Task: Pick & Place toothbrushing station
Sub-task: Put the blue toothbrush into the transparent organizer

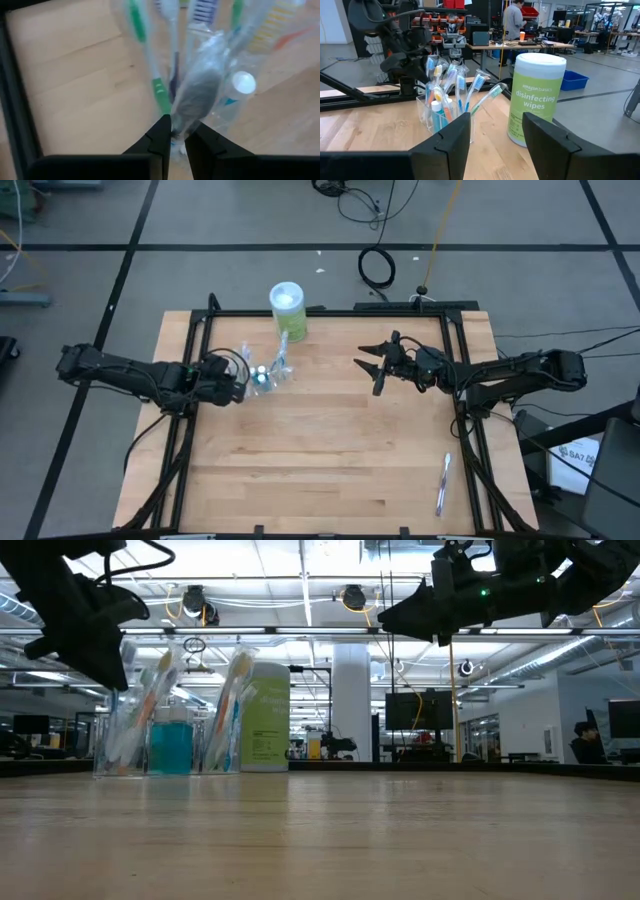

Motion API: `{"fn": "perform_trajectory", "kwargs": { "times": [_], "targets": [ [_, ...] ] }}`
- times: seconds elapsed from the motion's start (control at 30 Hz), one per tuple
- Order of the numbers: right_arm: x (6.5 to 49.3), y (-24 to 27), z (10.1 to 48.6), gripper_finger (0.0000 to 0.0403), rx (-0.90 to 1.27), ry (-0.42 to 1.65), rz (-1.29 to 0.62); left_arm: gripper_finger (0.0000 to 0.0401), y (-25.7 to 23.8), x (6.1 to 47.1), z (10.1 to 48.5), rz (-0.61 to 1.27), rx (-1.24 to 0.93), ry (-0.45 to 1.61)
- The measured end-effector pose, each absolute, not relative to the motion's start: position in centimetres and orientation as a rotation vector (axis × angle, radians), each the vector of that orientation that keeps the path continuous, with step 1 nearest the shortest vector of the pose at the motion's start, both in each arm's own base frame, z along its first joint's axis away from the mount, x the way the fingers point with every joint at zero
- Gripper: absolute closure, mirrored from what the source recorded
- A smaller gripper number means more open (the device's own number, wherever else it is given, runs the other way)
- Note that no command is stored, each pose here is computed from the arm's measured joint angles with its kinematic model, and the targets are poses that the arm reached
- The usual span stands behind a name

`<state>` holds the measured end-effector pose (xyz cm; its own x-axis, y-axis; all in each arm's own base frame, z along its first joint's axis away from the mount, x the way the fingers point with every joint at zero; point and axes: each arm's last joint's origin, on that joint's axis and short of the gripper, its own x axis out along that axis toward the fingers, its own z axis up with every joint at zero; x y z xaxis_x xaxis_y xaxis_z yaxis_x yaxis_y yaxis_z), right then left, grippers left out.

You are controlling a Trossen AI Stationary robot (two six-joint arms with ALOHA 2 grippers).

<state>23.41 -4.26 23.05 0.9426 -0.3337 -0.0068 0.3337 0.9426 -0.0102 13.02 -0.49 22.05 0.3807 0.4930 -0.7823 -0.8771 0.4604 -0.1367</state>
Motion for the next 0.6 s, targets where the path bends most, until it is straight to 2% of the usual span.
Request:
{"fn": "perform_trajectory", "kwargs": {
  "times": [0.2,0.6],
  "targets": [
    [23.41,-4.26,23.05,0.0229,-0.008,0.009,-0.34,0.0344,-0.59,13.5,22.2,0.87,-0.541,0.751],
    [23.39,-4.2,22.32,0.0229,0.025,0.079,-0.338,0.0343,-0.56,13.58,22.24,0.891,-0.583,0.72]
  ]
}}
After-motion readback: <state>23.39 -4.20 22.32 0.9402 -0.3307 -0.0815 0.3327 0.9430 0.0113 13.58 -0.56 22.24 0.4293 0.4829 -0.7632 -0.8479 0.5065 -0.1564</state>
